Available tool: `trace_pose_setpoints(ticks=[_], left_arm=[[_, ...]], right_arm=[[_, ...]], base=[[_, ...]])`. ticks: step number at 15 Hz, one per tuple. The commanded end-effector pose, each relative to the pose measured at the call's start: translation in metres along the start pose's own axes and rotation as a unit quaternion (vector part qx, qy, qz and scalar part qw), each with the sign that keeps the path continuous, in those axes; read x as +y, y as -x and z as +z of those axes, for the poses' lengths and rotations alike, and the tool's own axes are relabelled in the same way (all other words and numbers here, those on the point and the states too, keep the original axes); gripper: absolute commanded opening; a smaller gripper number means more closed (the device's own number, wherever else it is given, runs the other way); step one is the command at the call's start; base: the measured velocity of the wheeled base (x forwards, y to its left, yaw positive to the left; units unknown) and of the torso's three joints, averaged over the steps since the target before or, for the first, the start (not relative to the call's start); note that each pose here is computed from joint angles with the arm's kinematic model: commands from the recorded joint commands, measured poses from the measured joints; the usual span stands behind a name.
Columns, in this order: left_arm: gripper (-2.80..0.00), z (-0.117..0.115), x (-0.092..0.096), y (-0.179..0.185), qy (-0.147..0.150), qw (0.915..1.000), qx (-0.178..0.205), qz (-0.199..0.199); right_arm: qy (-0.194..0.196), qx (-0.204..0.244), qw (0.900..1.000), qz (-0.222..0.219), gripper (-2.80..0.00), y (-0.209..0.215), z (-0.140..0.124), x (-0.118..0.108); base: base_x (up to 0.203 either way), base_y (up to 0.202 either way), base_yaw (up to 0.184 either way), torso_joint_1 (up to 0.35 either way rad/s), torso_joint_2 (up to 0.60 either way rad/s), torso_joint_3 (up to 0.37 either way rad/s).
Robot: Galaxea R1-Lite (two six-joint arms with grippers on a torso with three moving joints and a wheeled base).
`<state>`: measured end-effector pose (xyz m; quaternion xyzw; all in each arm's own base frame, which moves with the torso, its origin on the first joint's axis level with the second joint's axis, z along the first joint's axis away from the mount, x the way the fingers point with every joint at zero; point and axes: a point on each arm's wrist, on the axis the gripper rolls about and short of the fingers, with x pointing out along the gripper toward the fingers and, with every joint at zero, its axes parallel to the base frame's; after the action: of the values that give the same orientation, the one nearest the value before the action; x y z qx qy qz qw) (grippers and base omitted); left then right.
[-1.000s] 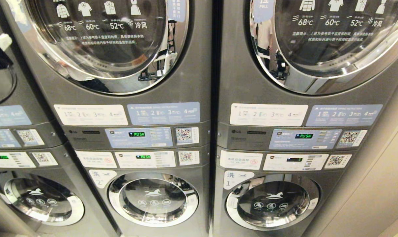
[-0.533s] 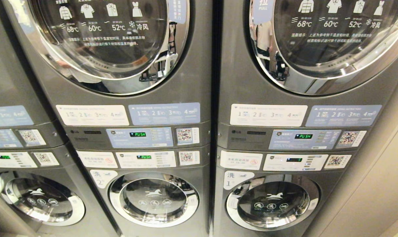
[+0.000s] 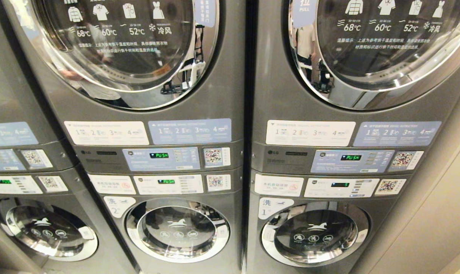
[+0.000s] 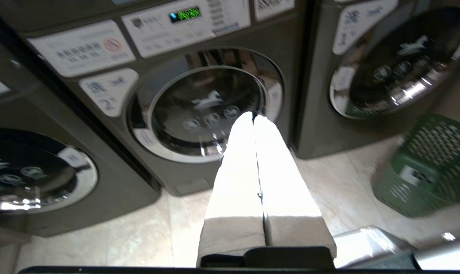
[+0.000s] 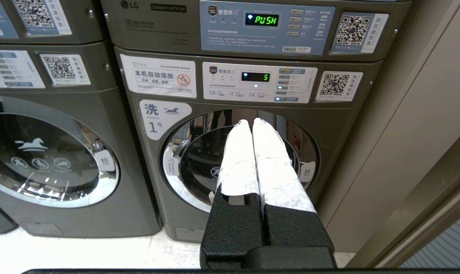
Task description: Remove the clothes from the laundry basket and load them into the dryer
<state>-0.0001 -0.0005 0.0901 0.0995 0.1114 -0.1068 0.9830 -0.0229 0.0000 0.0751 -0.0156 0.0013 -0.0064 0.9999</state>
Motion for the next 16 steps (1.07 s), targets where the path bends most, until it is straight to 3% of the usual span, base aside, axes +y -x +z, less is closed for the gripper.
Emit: trace_pose_setpoints(ticks=[1, 3, 4, 6, 7, 9, 10, 13, 14, 16], left_arm=[[-2.80, 0.006, 0.003, 0.000, -0.007, 0.9980, -0.049, 0.041], [-2.80, 0.006, 0.009, 0.000, 0.007, 0.9863, -0.039, 0.160], [-2.80, 0.006, 0.009, 0.000, 0.014, 0.9849, -0.035, 0.169], [-2.80, 0.003, 0.007, 0.001, 0.016, 0.9890, 0.000, 0.147], [-2.80, 0.002, 0.006, 0.002, 0.016, 0.9937, 0.007, 0.111], [-2.80, -0.006, -0.001, 0.002, 0.010, 0.9992, 0.037, -0.012], [-2.80, -0.008, -0.002, 0.001, 0.012, 0.9977, 0.064, -0.021], [-2.80, -0.008, -0.003, 0.001, 0.042, 0.9922, 0.089, 0.077], [-2.80, -0.010, -0.003, 0.002, 0.046, 0.9907, 0.080, 0.100], [-2.80, -0.007, -0.002, -0.002, 0.038, 0.9933, 0.023, 0.107]], right_arm=[[-0.004, 0.001, 1.000, 0.000, -2.80, 0.000, 0.000, 0.000], [-0.015, 0.000, 1.000, -0.002, -2.80, 0.000, 0.000, 0.000], [-0.013, 0.000, 1.000, -0.001, -2.80, 0.000, 0.000, 0.000], [-0.013, 0.000, 1.000, -0.001, -2.80, 0.000, 0.000, 0.000], [-0.012, 0.000, 1.000, -0.001, -2.80, 0.000, 0.000, 0.000], [-0.010, 0.000, 1.000, -0.001, -2.80, 0.000, 0.000, 0.000], [-0.015, 0.000, 1.000, -0.002, -2.80, 0.000, 0.000, 0.000], [-0.012, 0.000, 1.000, -0.001, -2.80, 0.000, 0.000, 0.000], [-0.012, 0.000, 1.000, -0.001, -2.80, 0.000, 0.000, 0.000], [-0.018, 0.000, 1.000, -0.002, -2.80, 0.000, 0.000, 0.000]], base=[[0.000, 0.000, 0.000, 0.000, 0.00, 0.000], [0.000, 0.000, 0.000, 0.000, 0.00, 0.000], [0.000, 0.000, 0.000, 0.000, 0.00, 0.000], [0.000, 0.000, 0.000, 0.000, 0.00, 0.000], [0.000, 0.000, 0.000, 0.000, 0.00, 0.000], [0.000, 0.000, 0.000, 0.000, 0.00, 0.000], [0.000, 0.000, 0.000, 0.000, 0.00, 0.000], [0.000, 0.000, 0.000, 0.000, 0.00, 0.000], [0.000, 0.000, 0.000, 0.000, 0.00, 0.000], [0.000, 0.000, 0.000, 0.000, 0.00, 0.000]])
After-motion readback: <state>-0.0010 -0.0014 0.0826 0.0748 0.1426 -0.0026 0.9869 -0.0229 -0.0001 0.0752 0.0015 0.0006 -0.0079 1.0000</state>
